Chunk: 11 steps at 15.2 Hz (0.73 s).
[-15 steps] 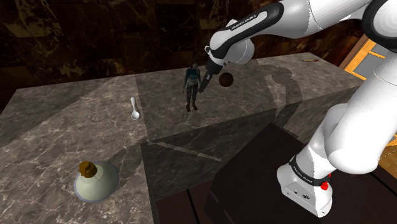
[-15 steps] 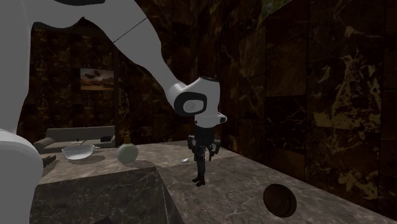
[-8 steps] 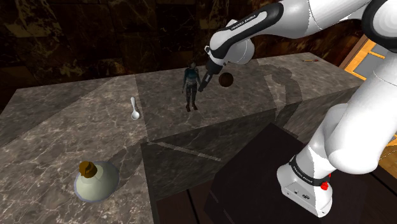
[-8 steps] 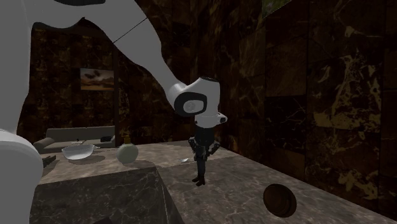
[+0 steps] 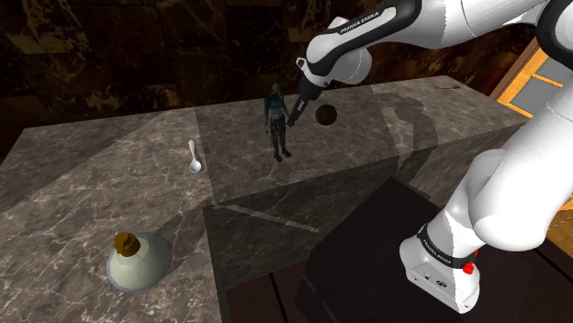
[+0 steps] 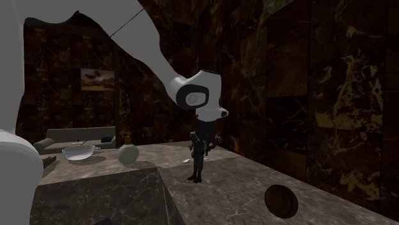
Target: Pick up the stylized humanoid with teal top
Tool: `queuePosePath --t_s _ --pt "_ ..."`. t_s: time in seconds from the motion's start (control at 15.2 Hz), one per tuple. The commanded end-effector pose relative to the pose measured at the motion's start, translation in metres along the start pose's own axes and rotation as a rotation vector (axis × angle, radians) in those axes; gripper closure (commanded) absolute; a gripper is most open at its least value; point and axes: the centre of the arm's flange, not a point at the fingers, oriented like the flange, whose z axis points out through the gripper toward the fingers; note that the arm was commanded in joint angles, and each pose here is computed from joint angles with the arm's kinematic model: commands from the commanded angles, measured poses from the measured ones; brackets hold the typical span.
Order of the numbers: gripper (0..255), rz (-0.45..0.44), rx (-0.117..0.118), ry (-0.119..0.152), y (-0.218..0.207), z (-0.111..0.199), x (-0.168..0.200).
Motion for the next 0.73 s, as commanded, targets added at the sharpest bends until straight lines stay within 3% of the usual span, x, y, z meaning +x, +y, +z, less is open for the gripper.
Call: queuePosePath --t_s 0.0,0.66 --pt "255 0.000 0.000 0.000 -0.002 -0.009 0.004" --pt "255 0.000 0.000 0.000 -0.007 -0.049 0.019"
